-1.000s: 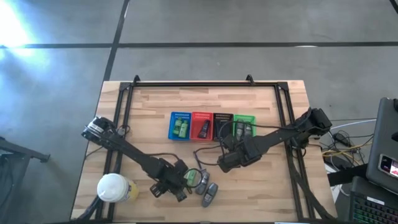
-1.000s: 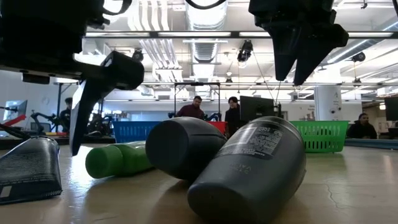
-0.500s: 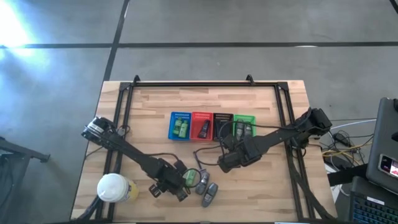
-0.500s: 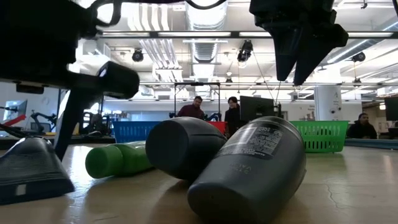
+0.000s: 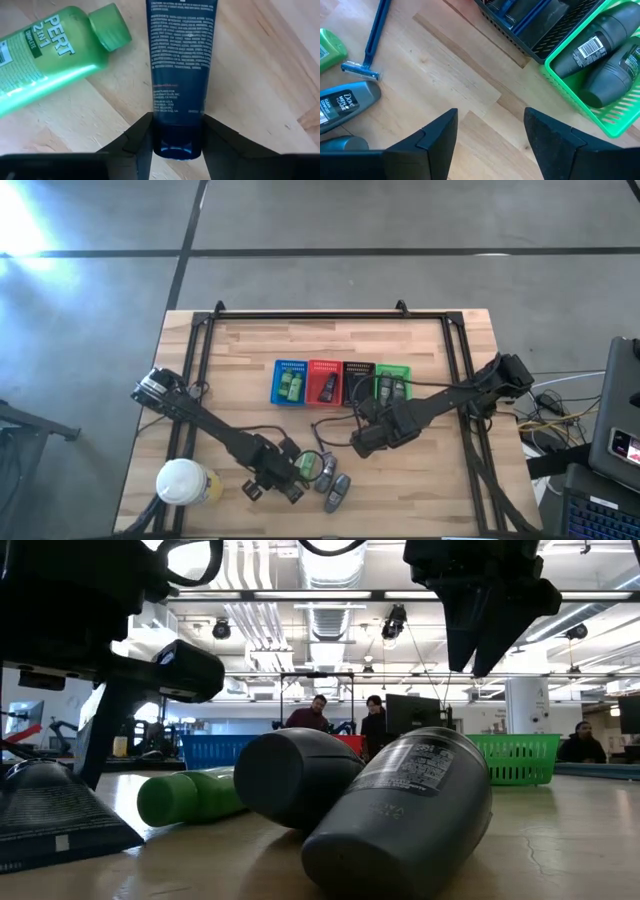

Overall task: Pick & Place Travel size toiletries
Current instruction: Put the blue shave cream into the red bin

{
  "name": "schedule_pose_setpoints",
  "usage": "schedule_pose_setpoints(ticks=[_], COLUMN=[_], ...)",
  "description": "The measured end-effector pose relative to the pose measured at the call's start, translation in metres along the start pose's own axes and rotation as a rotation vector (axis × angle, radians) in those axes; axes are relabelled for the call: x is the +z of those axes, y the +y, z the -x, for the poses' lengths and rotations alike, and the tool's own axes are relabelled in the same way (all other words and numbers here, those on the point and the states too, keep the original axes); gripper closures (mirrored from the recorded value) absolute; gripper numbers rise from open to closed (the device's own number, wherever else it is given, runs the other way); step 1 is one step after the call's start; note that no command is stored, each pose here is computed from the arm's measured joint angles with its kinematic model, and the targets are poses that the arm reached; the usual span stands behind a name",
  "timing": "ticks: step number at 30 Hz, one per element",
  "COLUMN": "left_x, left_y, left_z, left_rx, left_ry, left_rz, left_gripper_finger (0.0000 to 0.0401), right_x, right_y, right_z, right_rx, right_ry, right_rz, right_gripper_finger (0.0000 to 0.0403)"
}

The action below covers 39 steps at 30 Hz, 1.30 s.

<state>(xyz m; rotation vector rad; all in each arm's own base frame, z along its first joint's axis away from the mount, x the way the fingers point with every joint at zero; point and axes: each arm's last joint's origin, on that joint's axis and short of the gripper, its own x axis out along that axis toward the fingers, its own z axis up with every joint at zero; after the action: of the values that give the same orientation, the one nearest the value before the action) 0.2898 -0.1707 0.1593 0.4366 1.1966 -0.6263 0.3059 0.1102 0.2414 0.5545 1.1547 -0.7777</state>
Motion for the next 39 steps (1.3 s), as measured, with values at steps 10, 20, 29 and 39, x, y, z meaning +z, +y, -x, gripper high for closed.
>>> schedule_pose_setpoints(ticks=[10, 20, 29, 39], left_x=[-0.005, -0.011, -0.027, -0.026], left_y=[-0.002, -0.003, 0.001, 0.017], left_z=[0.011, 0.047, 0.075, 0.114], left_rx=[-0.001, 0.095, 0.259, 0.369], left_ry=[0.031, -0.058, -0.236, -0.567], left_rz=[0.125, 0.318, 0.748, 1.195], left_gripper_finger=[0.0262, 0.0263, 0.0263, 0.0263], right_x=[-0.005, -0.003, -0.005, -0.008], right_y=[0.0, -0.012, -0.035, -0.04], right_z=[0.008, 0.026, 0.035, 0.034], right_rx=[0.043, 0.136, 0.152, 0.181], right_ry=[0.032, -0.017, -0.064, -0.075], right_rz=[0.007, -0.023, -0.118, -0.142], right_gripper_finger=[0.0161, 0.0182, 0.0181, 0.0173])
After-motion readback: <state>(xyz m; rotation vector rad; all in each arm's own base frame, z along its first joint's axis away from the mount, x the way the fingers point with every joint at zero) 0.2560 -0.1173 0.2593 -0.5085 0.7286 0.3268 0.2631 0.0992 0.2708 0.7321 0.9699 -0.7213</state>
